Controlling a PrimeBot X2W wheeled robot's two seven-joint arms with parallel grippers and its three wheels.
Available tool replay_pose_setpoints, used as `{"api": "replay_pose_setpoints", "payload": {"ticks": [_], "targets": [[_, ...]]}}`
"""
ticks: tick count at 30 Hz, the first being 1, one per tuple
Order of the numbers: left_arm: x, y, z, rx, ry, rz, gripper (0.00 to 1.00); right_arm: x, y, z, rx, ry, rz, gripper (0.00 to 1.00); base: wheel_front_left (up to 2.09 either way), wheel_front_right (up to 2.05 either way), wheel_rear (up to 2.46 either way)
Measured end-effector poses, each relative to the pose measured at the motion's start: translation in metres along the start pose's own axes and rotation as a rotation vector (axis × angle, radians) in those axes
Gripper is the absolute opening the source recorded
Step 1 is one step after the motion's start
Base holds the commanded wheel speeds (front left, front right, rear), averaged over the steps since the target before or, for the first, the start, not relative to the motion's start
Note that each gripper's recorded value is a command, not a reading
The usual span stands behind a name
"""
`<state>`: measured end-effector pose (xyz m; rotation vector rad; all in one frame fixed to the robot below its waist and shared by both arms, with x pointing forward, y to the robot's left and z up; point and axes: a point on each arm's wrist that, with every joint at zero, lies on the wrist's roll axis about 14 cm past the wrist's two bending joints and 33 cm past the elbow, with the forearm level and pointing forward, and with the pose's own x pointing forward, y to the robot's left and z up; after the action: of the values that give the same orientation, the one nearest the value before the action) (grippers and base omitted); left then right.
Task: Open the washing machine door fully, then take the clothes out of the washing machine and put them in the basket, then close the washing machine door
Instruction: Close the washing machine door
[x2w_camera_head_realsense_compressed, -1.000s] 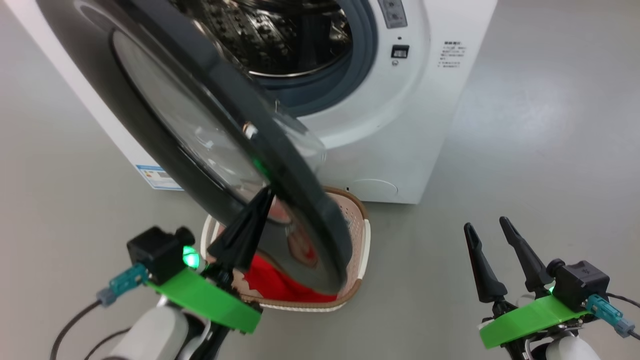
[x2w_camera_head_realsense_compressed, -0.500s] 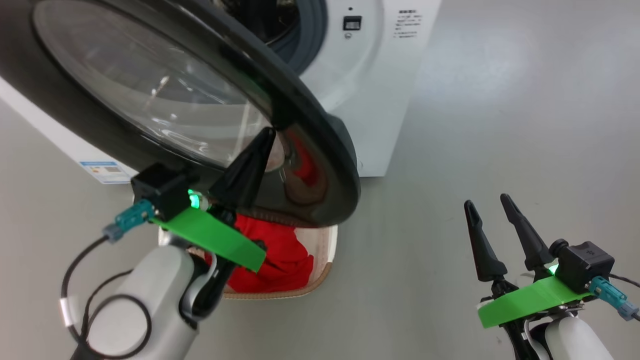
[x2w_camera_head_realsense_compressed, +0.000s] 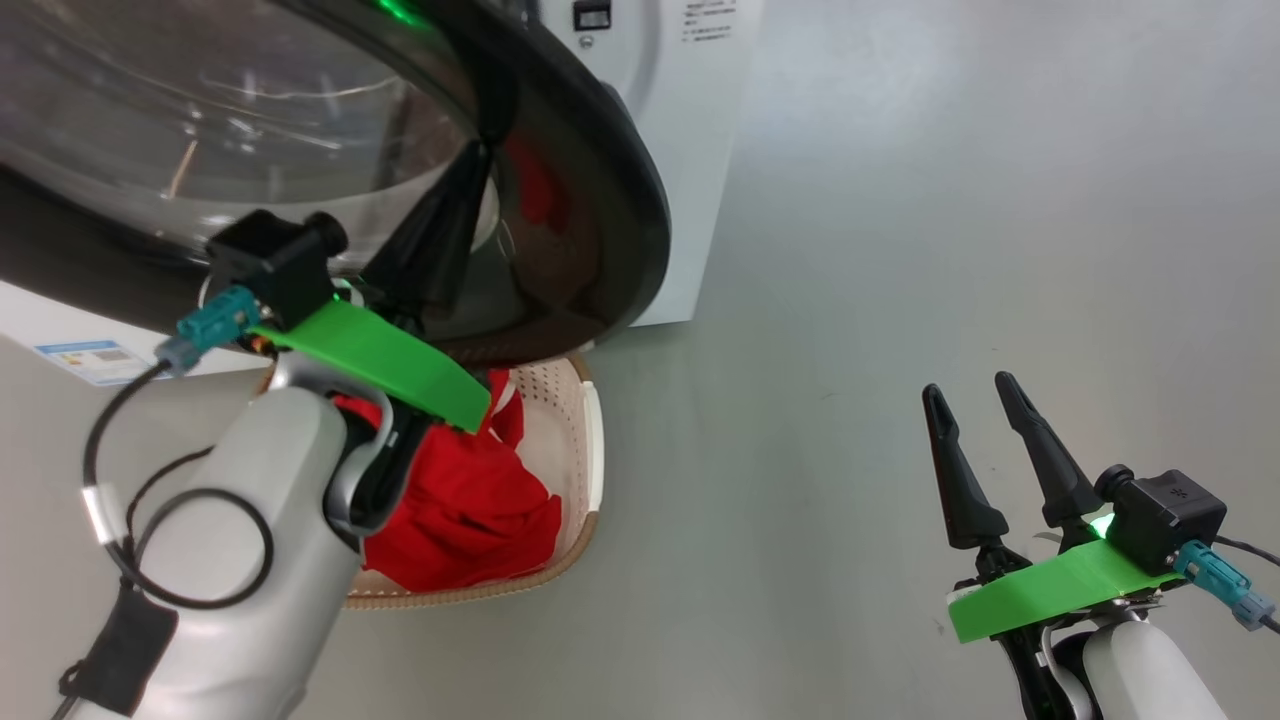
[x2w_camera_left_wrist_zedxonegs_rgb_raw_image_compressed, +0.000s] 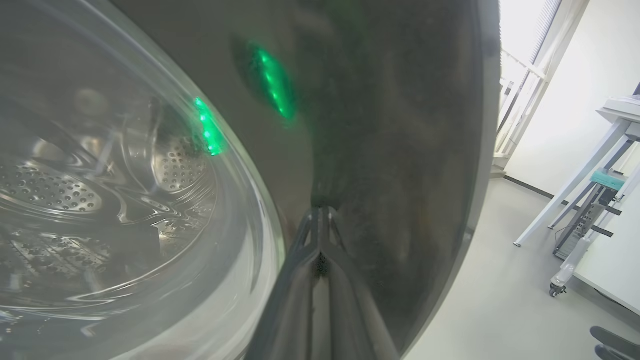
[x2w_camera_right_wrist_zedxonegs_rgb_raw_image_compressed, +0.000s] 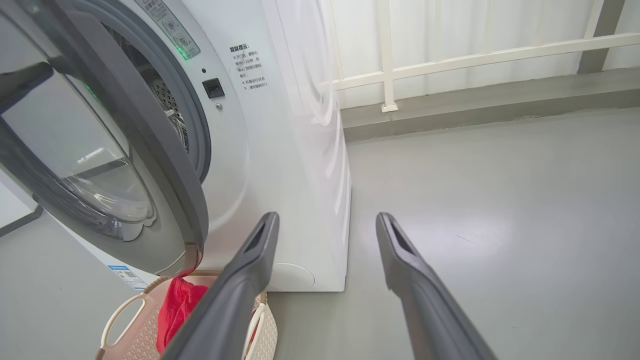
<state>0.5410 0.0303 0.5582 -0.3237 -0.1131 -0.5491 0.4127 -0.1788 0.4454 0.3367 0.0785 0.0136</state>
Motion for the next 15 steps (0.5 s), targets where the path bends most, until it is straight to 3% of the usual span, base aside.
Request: {"api": "replay_pose_setpoints", "payload": {"ticks": [15], "targets": [[0.0095,0.0082,0.008,0.0,-0.024,0.036,0.0,-0.0039,-0.0106,0.0067,-0.002,-0.018,-0.035,1.0,0.0,0.0,0.0]]}}
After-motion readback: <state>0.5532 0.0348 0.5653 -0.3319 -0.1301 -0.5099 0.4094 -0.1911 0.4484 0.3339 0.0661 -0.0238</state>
